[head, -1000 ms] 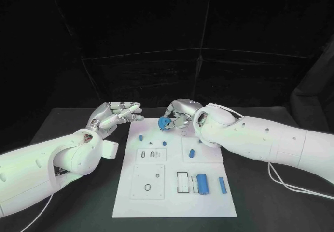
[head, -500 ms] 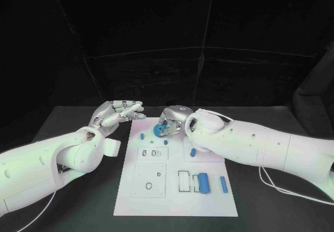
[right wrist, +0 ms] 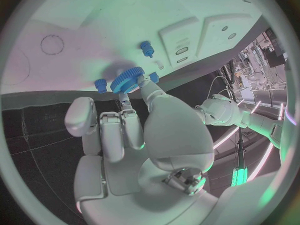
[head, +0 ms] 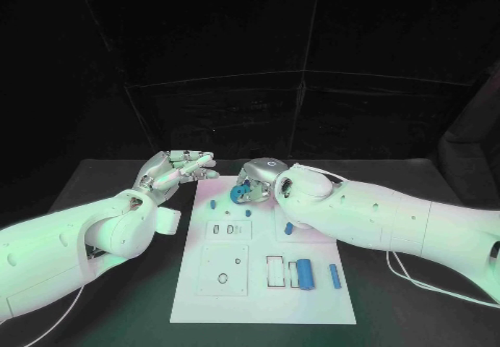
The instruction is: Assemble the parts on the task board
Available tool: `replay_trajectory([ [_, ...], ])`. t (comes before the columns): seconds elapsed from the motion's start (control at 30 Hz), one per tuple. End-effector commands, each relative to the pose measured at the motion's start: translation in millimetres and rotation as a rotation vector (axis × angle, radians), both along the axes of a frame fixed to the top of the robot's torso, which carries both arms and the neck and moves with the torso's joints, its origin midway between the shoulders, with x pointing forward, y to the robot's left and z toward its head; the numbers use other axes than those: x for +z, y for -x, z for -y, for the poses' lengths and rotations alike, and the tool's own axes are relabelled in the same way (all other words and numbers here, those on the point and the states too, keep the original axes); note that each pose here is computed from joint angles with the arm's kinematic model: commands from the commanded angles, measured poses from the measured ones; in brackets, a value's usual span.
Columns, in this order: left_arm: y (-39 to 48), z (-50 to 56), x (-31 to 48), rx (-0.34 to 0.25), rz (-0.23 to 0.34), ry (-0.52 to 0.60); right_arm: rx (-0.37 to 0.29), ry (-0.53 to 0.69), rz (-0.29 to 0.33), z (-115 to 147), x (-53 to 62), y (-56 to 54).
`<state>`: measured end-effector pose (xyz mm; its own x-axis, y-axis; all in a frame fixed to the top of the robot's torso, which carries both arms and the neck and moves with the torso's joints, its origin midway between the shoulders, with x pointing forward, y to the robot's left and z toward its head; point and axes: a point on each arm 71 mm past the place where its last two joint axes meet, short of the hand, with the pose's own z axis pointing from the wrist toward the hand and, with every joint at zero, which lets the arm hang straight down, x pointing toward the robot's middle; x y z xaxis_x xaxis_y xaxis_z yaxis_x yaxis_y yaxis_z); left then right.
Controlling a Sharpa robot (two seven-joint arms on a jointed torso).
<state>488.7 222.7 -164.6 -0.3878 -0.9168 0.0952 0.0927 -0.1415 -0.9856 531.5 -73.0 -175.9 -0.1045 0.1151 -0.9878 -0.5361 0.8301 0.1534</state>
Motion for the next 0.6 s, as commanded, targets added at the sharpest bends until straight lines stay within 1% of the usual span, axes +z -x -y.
replay_trajectory([
  [0.03, 0.3, 1.9, 1.5, -0.029, 0.005, 0.01, -0.02, 0.027, 0.022, 1.9, -0.2, -1.2],
  [0.37, 0.2, 1.7, 1.3, -0.03, 0.002, 0.009, -0.06, 0.063, 0.019, 6.8, -1.9, -3.1],
  [0.6, -0.1, 1.1, 1.2, -0.026, 0.001, 0.007, -0.062, 0.066, 0.02, 7.4, -1.9, -2.9],
])
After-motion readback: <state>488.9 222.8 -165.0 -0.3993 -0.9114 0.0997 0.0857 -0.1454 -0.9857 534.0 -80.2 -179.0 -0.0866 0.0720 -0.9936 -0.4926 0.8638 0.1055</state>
